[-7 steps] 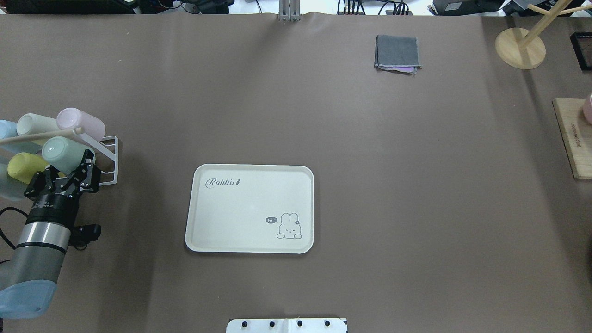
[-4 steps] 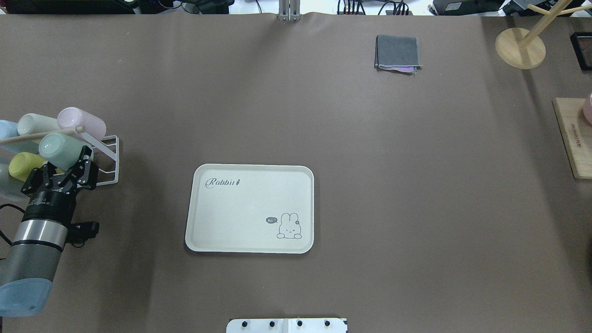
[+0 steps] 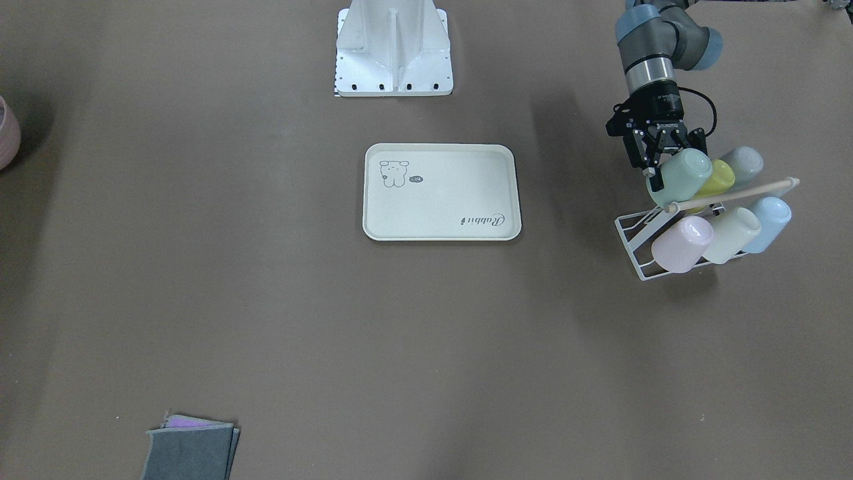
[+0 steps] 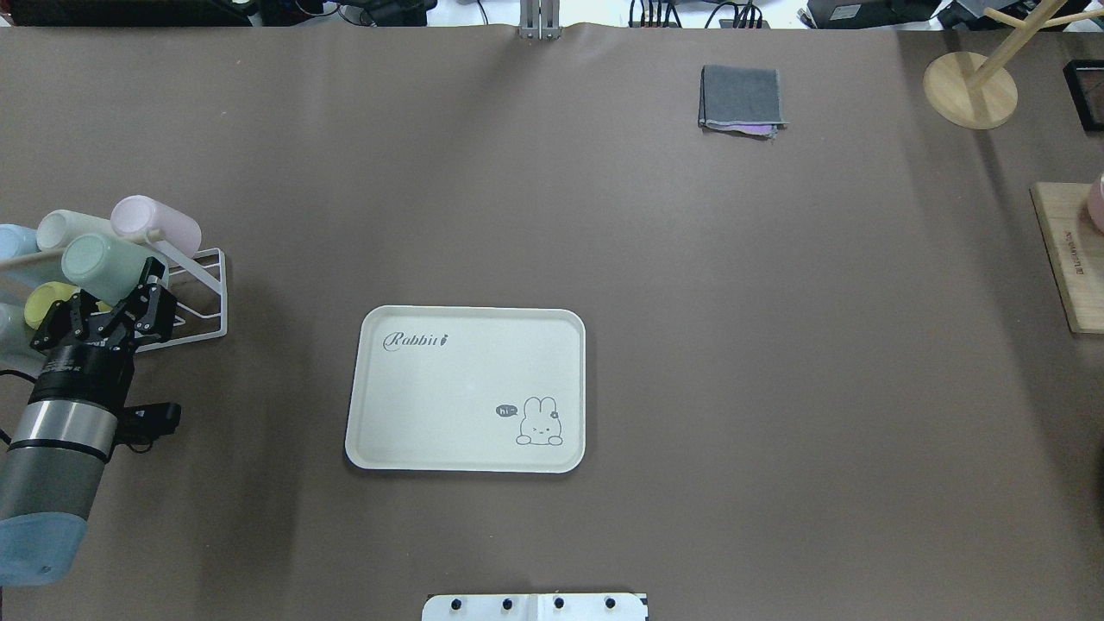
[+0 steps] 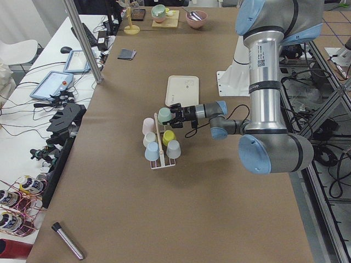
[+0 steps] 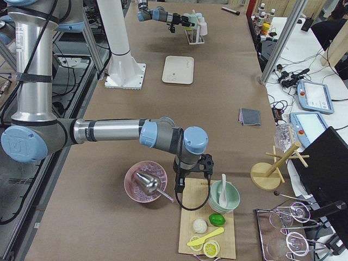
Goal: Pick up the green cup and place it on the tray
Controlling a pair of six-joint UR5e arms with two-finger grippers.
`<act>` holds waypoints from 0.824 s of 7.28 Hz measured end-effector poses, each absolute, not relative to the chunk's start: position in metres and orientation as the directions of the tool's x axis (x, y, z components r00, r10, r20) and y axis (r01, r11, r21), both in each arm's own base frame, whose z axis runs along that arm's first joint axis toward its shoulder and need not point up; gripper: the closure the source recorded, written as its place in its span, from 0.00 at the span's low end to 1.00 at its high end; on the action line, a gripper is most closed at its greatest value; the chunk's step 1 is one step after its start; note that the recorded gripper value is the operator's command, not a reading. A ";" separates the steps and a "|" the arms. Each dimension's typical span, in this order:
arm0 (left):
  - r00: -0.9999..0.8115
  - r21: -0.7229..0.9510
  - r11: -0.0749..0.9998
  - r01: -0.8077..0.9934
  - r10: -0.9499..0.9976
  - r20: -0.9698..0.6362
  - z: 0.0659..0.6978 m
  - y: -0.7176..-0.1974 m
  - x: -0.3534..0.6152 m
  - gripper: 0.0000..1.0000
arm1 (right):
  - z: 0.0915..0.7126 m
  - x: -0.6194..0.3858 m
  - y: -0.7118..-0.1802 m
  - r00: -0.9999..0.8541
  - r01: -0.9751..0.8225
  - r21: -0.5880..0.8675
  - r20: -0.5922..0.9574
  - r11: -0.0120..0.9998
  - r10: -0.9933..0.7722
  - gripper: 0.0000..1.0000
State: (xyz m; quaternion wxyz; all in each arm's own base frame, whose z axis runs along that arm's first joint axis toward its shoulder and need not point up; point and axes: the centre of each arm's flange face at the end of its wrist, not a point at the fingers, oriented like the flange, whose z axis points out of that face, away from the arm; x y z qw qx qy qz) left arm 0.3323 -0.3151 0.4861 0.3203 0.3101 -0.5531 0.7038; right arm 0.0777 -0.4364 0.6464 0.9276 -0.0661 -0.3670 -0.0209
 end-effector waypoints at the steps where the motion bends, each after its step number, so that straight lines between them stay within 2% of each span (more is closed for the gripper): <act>1: -0.596 -0.574 -0.180 -0.799 0.107 0.796 0.482 -0.315 0.331 0.28 | 0.647 0.079 -0.436 0.730 0.085 -0.108 0.684 0.991 0.012 0.00; 6: -0.571 -0.554 -0.156 -0.818 0.096 0.815 0.447 -0.320 0.315 0.29 | 0.646 0.080 -0.437 0.730 0.083 -0.106 0.683 0.991 0.012 0.00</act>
